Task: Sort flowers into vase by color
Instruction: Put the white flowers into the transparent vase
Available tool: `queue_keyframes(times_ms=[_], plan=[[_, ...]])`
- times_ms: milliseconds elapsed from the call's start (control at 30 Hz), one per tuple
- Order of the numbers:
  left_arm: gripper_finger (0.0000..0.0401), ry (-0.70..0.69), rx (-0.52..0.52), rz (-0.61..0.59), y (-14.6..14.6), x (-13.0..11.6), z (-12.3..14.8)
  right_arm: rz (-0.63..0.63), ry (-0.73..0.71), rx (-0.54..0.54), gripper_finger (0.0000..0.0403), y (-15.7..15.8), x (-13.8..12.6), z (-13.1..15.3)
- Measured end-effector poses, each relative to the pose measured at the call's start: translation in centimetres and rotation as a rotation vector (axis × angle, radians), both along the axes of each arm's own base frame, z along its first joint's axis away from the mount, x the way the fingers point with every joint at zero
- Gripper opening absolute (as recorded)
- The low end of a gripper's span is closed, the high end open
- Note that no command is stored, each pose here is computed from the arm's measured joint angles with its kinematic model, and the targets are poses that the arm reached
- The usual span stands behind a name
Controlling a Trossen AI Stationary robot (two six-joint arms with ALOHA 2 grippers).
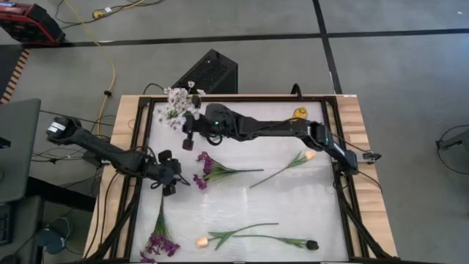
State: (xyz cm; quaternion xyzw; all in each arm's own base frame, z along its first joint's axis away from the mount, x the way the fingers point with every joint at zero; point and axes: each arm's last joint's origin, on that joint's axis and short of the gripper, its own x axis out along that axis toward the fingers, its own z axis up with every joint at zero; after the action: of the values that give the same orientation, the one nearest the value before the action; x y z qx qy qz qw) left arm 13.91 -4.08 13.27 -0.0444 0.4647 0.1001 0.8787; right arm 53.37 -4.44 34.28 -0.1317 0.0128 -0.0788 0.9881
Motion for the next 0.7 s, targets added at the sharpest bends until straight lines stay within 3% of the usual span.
queue_keyframes(times_ms=[167, 433, 567, 700], plan=[[0.0181, -0.053, 0.045, -0.004, -0.4, -0.3, 0.5, 0.058, 0.041, 0.007, 0.0039, -0.4, -2.0, 5.2], [0.0181, -0.089, 0.064, 0.002, -0.6, -0.4, 0.8, 0.063, -0.139, 0.082, 0.0037, -6.1, -8.7, 13.0], [0.0181, -0.095, 0.073, 0.001, -0.6, -0.4, 0.8, 0.035, -0.254, 0.143, 0.0037, -11.4, -10.2, 13.7], [0.0181, -0.117, 0.068, 0.009, -0.6, -0.2, 0.9, 0.017, -0.338, 0.271, 0.0037, -17.2, -9.6, 11.1]])
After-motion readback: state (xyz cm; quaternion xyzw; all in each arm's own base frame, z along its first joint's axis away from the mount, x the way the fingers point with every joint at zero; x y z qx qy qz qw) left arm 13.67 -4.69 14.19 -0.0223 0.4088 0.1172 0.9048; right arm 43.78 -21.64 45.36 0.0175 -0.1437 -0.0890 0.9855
